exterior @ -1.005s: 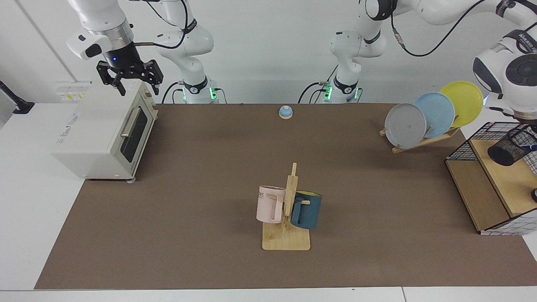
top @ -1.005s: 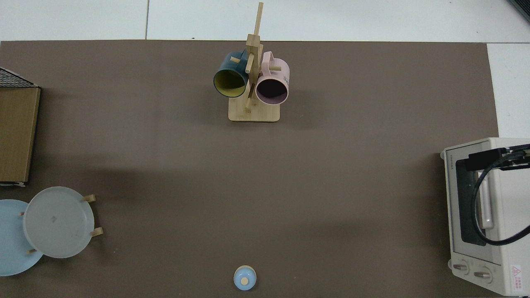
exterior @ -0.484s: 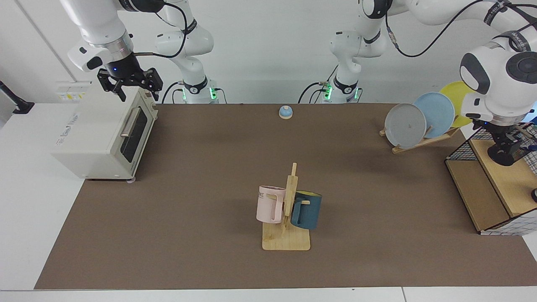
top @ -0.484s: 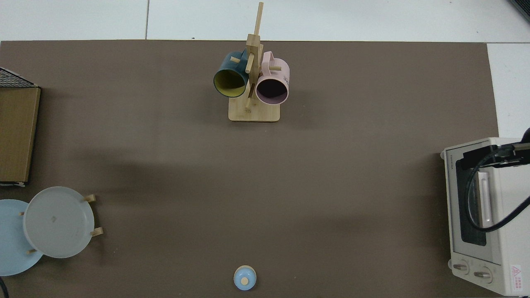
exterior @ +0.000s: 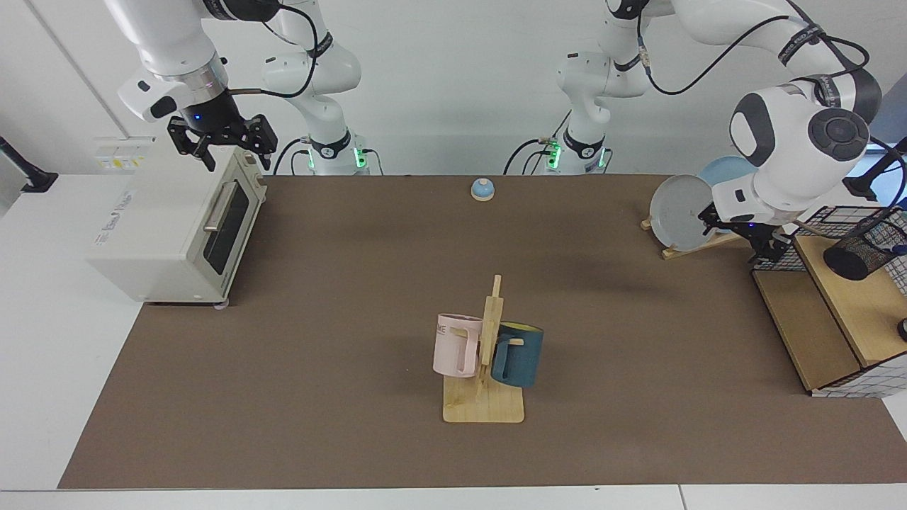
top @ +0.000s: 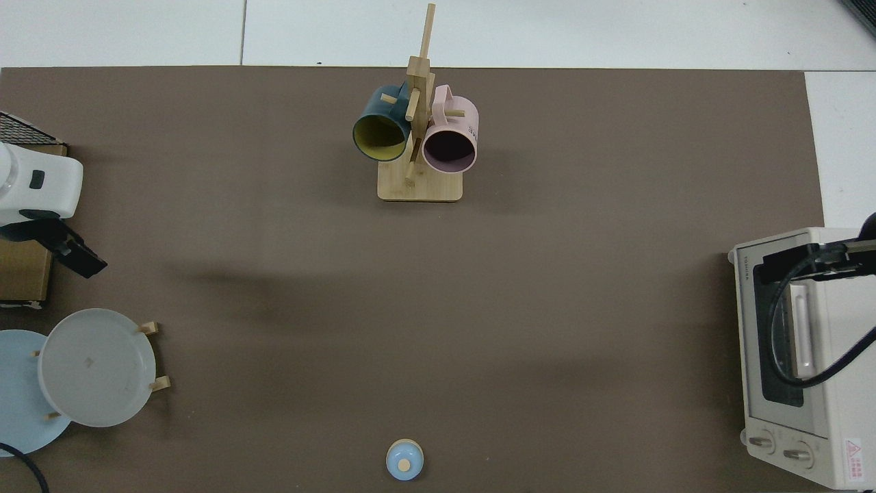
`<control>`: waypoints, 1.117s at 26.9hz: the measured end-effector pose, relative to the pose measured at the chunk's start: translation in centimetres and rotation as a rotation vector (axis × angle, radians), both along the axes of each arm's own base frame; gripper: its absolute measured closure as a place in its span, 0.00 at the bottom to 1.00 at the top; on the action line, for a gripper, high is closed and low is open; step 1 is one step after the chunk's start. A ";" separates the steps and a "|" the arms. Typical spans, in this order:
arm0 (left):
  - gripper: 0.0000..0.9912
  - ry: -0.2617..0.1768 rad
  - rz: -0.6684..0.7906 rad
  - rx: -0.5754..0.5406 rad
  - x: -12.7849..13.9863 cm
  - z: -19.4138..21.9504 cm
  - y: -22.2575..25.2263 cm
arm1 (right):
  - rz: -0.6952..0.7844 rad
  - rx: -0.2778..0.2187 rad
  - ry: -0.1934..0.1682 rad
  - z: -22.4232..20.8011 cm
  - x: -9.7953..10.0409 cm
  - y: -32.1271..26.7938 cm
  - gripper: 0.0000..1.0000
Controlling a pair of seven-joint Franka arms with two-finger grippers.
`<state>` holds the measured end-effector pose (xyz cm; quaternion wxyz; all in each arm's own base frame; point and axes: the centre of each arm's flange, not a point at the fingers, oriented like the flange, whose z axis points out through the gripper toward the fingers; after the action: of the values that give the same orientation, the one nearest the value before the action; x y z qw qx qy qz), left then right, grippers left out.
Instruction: Put markers into pen holder
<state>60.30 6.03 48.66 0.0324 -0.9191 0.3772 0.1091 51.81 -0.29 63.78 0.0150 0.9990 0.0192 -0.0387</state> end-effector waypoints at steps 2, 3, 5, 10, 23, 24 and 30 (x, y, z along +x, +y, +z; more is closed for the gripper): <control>0.00 -0.009 0.106 -0.027 -0.3 -0.2 -0.5 | -0.001 0.000 -0.001 0.1 0.0 0.0 0.00; 0.00 -0.015 0.164 -0.037 -0.4 -0.2 -0.8 | -0.001 0.000 -0.002 0.1 -0.1 -0.1 0.00; 0.00 -0.024 0.270 -0.049 -0.6 -0.2 -1.3 | -0.001 0.001 -0.003 0.2 -0.1 -0.1 0.00; 0.00 -0.047 0.492 -0.033 -0.6 0.0 -2.3 | -0.001 0.001 -0.004 0.2 -0.1 -0.1 0.00; 0.00 -0.096 0.701 -0.027 -1.2 2.5 -6.3 | -0.001 0.001 -0.004 0.2 -0.1 -0.1 0.00; 0.00 -0.105 0.698 -0.033 -1.4 3.1 -6.5 | -0.001 0.001 -0.004 0.2 -0.1 -0.1 0.00; 0.00 -0.146 0.692 -0.059 -2.7 6.5 -6.5 | 0.001 0.001 -0.005 0.2 -0.1 0.0 0.00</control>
<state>57.58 -0.50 55.12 -0.0061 -0.9984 0.0432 0.0369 51.66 -0.27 64.02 0.0145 0.9990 0.0196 -0.0363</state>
